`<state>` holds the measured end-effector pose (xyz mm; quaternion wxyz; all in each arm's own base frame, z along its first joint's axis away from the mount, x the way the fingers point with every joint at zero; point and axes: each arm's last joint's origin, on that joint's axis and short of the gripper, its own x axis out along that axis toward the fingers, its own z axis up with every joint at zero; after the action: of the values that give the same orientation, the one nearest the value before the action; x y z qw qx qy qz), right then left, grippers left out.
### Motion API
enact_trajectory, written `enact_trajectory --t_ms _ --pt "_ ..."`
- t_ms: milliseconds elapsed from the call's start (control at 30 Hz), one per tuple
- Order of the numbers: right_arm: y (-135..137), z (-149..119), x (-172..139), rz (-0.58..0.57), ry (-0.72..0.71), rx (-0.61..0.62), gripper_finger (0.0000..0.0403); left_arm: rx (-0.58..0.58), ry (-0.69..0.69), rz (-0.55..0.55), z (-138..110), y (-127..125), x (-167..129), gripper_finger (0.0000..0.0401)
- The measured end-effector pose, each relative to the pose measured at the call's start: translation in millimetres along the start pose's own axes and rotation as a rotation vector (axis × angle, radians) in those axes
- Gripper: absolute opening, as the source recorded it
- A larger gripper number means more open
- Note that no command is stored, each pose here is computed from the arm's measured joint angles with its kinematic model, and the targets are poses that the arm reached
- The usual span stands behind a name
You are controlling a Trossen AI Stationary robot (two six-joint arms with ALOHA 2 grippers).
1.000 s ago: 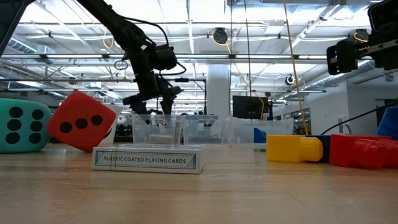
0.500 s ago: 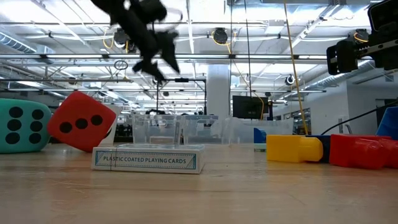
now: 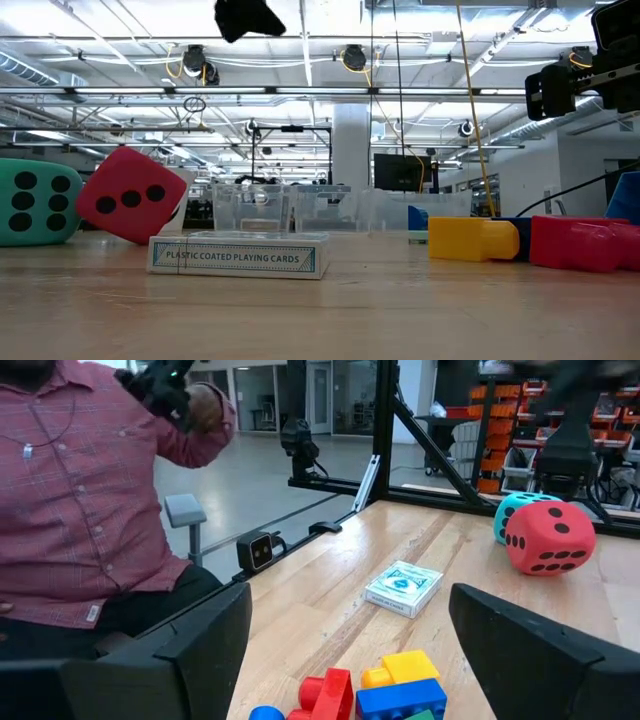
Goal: Pick & Place Toys
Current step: Put the light blue deck of cards into the left transparent bin
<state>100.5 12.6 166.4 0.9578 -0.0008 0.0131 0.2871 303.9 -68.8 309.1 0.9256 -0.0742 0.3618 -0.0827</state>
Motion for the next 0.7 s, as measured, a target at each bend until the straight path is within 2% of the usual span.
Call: enact_trajectory --t_ms 167,333,500,700 --pt "0.0 0.1 0.0 0.000 -0.001 0.000 0.0315 0.114 0.110 -0.062 -20.1 -37.6 32.5 0.0294" --pt "0.0 0.1 0.0 0.000 -0.001 0.000 0.0314 0.183 0.220 -0.025 -45.9 -58.6 76.5 0.0299" --pt "0.0 0.1 0.0 0.000 0.000 0.000 0.0315 0.057 0.322 -0.034 -68.1 -54.1 125.2 0.0323" --pt "0.0 0.0 0.0 0.000 0.000 0.000 0.0314 0.083 0.415 -0.015 -87.4 -43.0 155.4 0.0364"
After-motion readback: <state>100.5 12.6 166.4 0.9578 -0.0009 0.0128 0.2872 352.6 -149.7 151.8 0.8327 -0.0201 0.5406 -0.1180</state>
